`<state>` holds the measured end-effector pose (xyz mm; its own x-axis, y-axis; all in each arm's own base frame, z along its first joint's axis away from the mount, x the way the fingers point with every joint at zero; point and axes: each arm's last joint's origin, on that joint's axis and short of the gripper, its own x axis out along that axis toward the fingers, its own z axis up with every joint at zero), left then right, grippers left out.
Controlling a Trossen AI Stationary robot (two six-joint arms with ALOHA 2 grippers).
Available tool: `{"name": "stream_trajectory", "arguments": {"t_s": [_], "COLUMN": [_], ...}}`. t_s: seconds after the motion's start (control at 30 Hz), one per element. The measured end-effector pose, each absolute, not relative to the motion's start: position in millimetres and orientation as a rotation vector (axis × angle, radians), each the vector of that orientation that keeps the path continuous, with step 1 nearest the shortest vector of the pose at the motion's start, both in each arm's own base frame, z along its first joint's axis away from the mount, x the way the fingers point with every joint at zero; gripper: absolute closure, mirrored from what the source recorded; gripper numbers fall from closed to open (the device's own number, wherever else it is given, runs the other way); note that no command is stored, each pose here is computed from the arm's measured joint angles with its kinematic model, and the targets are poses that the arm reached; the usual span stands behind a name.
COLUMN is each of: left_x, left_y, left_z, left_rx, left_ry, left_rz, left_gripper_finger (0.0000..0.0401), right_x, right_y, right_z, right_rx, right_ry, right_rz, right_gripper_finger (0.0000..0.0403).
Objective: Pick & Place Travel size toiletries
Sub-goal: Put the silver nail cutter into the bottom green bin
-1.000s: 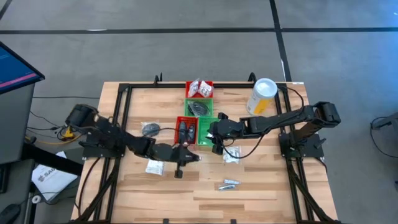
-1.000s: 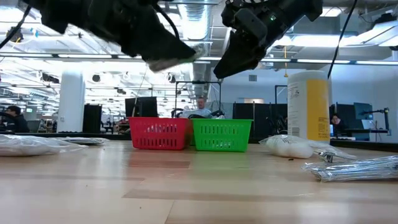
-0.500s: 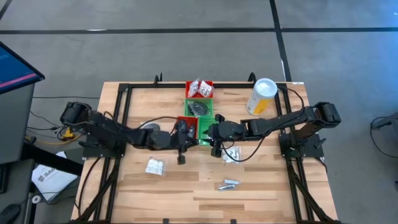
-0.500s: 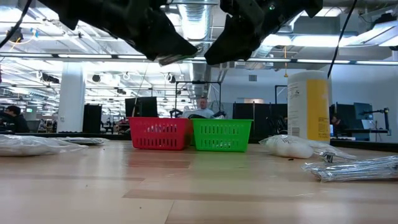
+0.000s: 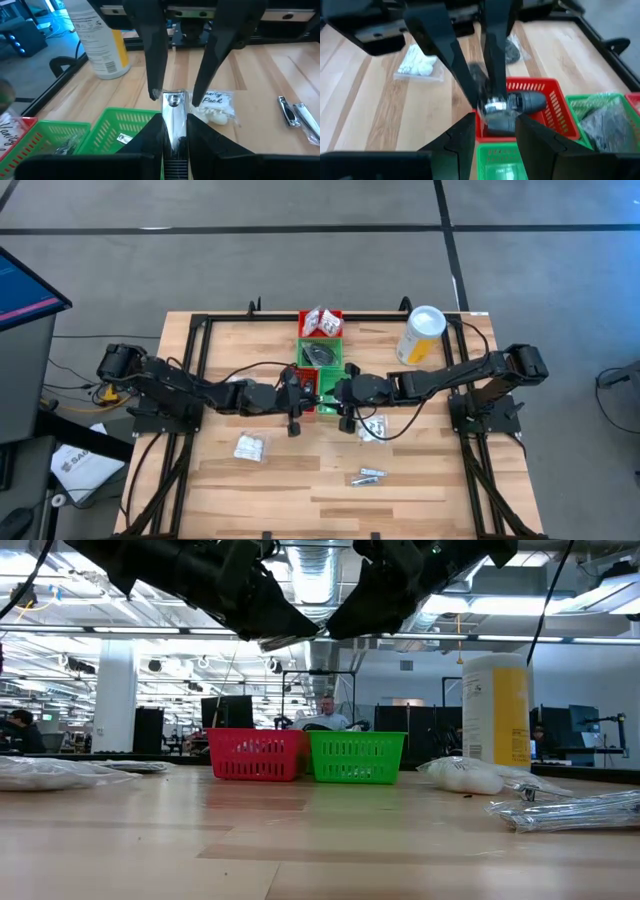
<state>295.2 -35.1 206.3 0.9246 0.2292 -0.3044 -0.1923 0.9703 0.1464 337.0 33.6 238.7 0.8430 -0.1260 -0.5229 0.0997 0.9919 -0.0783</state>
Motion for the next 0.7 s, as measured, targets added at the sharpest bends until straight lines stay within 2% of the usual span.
{"name": "stream_trajectory", "arguments": {"t_s": [0.7], "left_x": [295.6], "left_y": [-36.0], "left_z": [207.3], "left_rx": [0.111], "left_ry": [0.315], "left_rz": [0.199], "left_gripper_finger": [0.0348], "right_x": [340.3], "right_y": [34.7], "right_z": [243.9], "right_rx": [-0.048], "right_ry": [0.496], "right_rz": [-0.066], "right_gripper_finger": [0.0277]}}
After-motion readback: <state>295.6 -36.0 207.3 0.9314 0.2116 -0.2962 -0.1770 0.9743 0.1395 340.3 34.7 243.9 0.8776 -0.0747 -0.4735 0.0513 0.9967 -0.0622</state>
